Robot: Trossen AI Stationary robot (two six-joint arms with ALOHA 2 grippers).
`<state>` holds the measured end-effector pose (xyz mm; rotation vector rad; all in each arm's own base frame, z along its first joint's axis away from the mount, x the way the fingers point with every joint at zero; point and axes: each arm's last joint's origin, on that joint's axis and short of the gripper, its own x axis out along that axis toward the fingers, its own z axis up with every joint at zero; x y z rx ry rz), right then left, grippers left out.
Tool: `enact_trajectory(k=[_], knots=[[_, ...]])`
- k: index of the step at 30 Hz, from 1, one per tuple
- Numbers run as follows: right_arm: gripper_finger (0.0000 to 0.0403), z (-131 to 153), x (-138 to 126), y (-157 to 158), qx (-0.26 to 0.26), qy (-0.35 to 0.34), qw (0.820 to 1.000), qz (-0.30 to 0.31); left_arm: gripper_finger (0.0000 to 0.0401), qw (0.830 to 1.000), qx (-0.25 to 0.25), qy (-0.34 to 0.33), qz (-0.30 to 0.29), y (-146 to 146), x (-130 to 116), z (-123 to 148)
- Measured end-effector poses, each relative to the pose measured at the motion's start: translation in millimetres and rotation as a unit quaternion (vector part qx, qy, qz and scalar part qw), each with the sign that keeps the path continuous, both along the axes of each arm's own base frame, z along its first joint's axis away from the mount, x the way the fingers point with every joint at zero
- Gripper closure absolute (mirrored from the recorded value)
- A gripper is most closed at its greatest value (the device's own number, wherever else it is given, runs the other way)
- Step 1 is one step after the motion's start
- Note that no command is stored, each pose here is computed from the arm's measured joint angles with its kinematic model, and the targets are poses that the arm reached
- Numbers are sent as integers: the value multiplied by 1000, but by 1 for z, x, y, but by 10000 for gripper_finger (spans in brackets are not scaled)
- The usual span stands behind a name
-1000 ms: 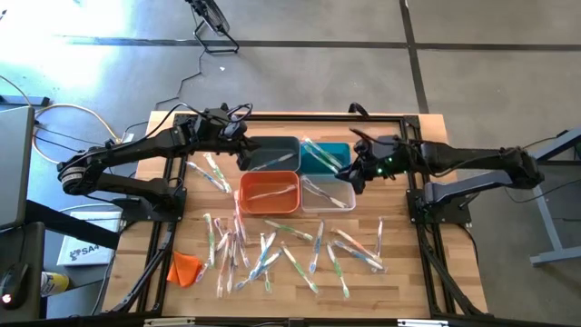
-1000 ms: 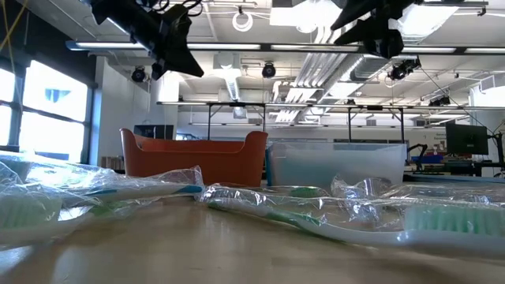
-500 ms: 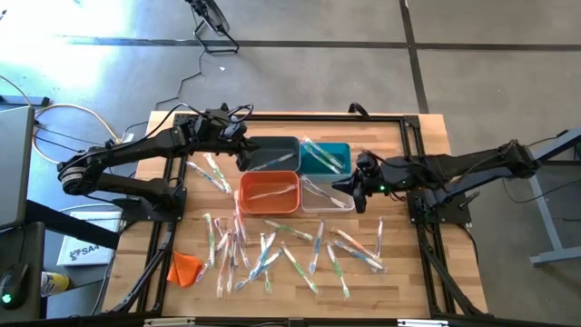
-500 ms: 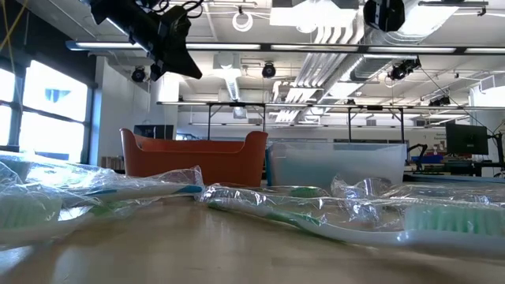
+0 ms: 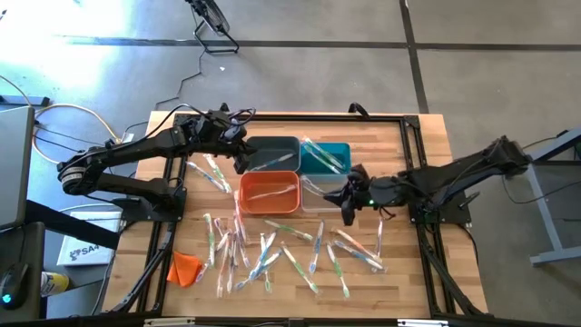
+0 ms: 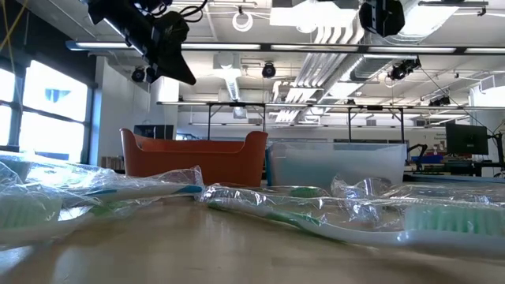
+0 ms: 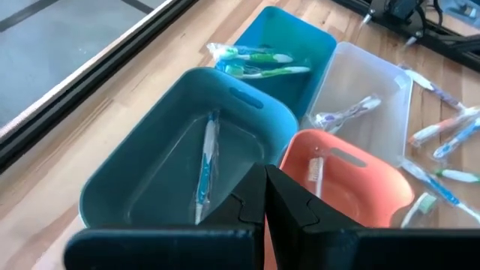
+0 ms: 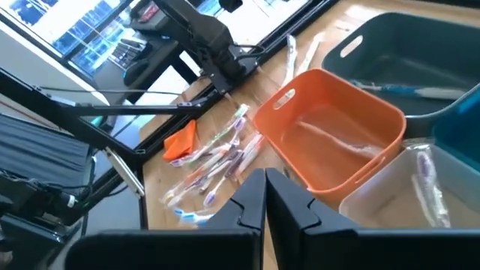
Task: Pick & Place Toothbrushes
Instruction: Put the orange toothbrush into the orange bin
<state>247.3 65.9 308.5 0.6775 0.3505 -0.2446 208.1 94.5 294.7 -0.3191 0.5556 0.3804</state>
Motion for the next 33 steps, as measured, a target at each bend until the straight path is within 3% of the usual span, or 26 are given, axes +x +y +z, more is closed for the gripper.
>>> enact_trajectory(k=[11, 20, 33], knots=[[400, -29, 9, 11, 1, 98, 994, 55, 401, 1000, 0, 4, -1, 0, 0, -1], [400, -44, -2, 21, 29, 195, 970, 139, 401, 1000, 0, 3, -1, 0, 0, -1], [397, -61, -26, 21, 52, 335, 936, 96, 401, 1000, 1, 4, 0, 0, 0, 0]])
